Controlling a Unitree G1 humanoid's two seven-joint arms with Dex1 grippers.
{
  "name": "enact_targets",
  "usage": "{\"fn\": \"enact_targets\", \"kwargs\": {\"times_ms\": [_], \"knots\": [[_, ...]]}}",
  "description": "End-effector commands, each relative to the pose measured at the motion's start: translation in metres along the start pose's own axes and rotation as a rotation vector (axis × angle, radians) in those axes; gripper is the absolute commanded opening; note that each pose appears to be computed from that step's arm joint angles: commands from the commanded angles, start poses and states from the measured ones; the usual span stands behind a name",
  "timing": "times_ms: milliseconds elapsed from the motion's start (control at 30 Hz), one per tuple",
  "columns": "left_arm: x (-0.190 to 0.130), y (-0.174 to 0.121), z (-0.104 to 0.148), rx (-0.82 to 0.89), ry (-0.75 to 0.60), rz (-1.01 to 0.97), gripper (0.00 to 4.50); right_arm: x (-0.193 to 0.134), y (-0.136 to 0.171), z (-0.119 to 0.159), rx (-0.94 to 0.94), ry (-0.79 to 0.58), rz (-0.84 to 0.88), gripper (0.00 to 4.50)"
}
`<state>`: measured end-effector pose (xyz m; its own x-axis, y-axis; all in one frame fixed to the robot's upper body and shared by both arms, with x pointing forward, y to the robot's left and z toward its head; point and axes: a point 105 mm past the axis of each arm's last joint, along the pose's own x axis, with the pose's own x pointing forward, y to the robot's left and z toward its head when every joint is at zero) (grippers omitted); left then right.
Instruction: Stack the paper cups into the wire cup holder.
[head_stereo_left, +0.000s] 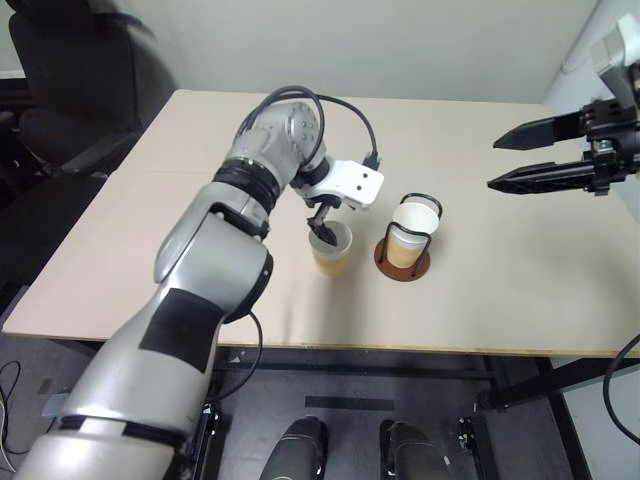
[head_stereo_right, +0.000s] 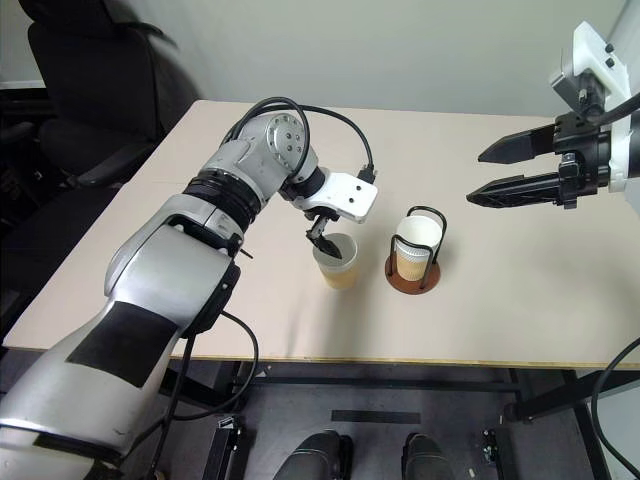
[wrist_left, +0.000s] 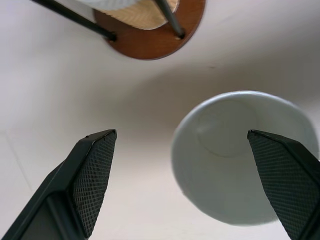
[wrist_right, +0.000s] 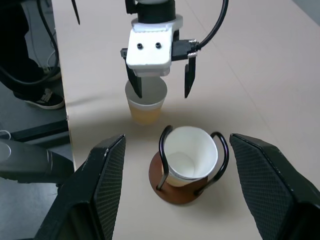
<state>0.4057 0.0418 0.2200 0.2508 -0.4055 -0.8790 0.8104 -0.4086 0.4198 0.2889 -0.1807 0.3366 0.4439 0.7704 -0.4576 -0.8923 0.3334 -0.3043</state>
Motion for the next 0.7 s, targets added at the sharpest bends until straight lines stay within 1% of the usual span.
{"fn": "enact_targets", "kwargs": {"times_ms": [33, 333, 467, 633, 700], "knots": [[0.003, 0.005, 0.003, 0.008, 0.005, 0.042, 4.49, -0.008, 0.004, 0.010, -0.050, -0.024, -0.023, 3.34], [0.020, -0.003, -0.002, -0.006, 0.028, 0.010, 4.49, -0.007, 0.007, 0.006, -0.043, -0.017, -0.022, 3.34], [0.019, -0.007, -0.004, 0.000, 0.042, -0.031, 4.49, -0.008, 0.006, 0.005, -0.040, -0.010, -0.026, 3.34], [0.012, -0.005, -0.009, 0.017, 0.093, -0.025, 4.49, -0.011, 0.003, 0.001, -0.030, 0.012, -0.035, 3.34], [0.008, -0.003, -0.009, 0.019, 0.106, -0.024, 4.12, -0.014, 0.001, 0.000, -0.029, 0.021, -0.040, 3.34]]}}
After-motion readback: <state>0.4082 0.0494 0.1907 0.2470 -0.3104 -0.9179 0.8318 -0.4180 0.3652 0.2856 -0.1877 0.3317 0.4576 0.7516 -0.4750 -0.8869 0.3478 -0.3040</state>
